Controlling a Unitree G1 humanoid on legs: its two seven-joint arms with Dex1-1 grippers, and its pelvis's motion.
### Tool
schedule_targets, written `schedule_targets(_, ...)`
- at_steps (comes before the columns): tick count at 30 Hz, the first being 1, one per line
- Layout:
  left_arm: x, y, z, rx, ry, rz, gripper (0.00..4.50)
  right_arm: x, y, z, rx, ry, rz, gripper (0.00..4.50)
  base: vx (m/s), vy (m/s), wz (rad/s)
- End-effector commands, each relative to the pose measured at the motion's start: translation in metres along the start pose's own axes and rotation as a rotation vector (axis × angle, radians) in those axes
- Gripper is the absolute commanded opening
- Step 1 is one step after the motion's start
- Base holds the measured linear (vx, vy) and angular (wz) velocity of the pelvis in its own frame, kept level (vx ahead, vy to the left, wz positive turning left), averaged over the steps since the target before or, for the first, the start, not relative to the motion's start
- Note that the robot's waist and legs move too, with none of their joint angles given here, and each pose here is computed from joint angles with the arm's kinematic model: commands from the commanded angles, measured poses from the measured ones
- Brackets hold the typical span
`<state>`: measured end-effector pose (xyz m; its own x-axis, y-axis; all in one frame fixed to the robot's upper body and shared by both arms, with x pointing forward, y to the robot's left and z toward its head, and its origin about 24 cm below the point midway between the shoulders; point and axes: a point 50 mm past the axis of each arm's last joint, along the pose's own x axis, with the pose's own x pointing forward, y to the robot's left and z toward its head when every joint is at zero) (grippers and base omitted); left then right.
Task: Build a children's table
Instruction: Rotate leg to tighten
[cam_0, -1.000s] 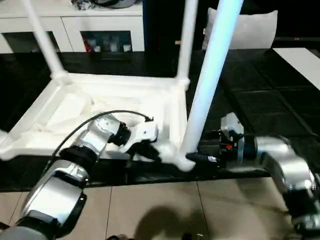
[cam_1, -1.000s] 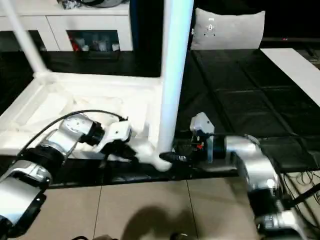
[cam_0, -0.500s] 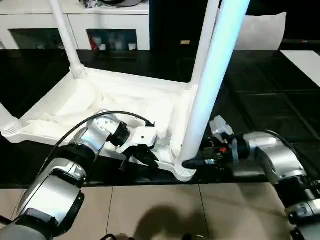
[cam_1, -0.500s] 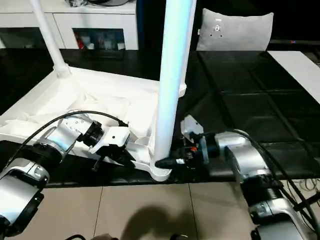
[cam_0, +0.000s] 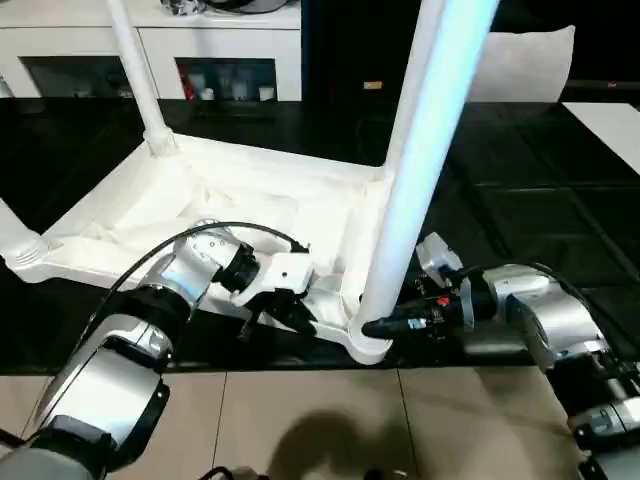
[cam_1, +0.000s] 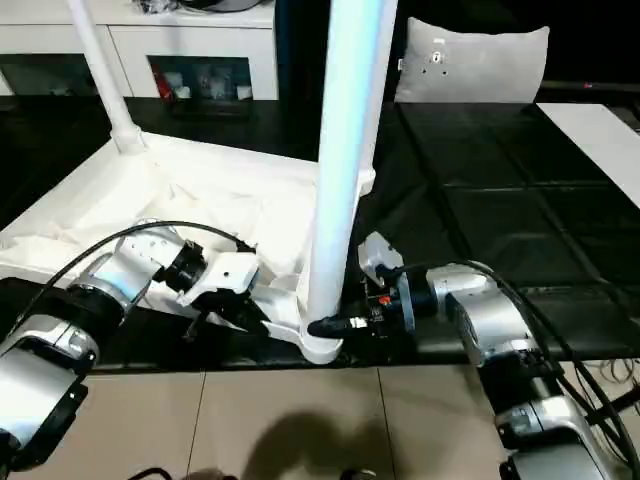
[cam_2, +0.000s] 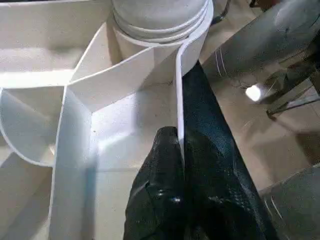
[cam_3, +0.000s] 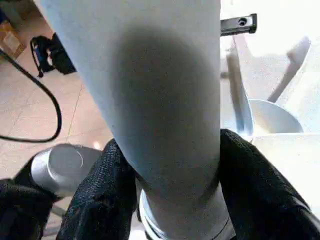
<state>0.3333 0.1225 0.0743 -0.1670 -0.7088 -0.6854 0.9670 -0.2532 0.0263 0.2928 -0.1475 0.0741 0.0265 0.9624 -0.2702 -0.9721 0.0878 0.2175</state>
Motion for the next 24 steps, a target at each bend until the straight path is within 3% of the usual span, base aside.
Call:
schedule_targets(1,0.000,0.012,0.008,-0.047,0.001,0.112,0.00,0.019,0.006,0.007,0.037,-0.092,0.022,2.04,0.000,0.000,0.00)
schedule_targets(5,0.004,0.021,0.013,-0.134,-0.055,0.210,0.00,0.036,0.002,0.011,0.039,-0.127,-0.101,2.04,0.000,0.000,0.00)
schedule_targets(6,0.007,0.027,0.018,-0.187,-0.090,0.272,0.00,0.048,-0.003,0.015,0.068,-0.170,-0.191,2.04,0.000,0.000,0.00)
schedule_targets(10,0.010,0.036,0.023,-0.250,-0.112,0.365,0.00,0.063,-0.015,0.023,0.097,-0.207,-0.347,2.04,0.000,0.000,0.00)
schedule_targets(17,0.014,0.058,0.043,-0.375,-0.173,0.651,0.00,0.094,-0.037,0.043,0.177,-0.274,-0.788,2.03,0.000,0.000,0.00)
schedule_targets(19,0.016,0.060,0.045,-0.383,-0.178,0.688,0.00,0.099,-0.036,0.045,0.191,-0.293,-0.792,2.58,0.000,0.000,0.00)
schedule_targets(24,0.017,0.060,0.045,-0.366,-0.172,0.696,0.00,0.098,-0.036,0.045,0.159,-0.305,-0.839,2.93,0.011,-0.001,0.01)
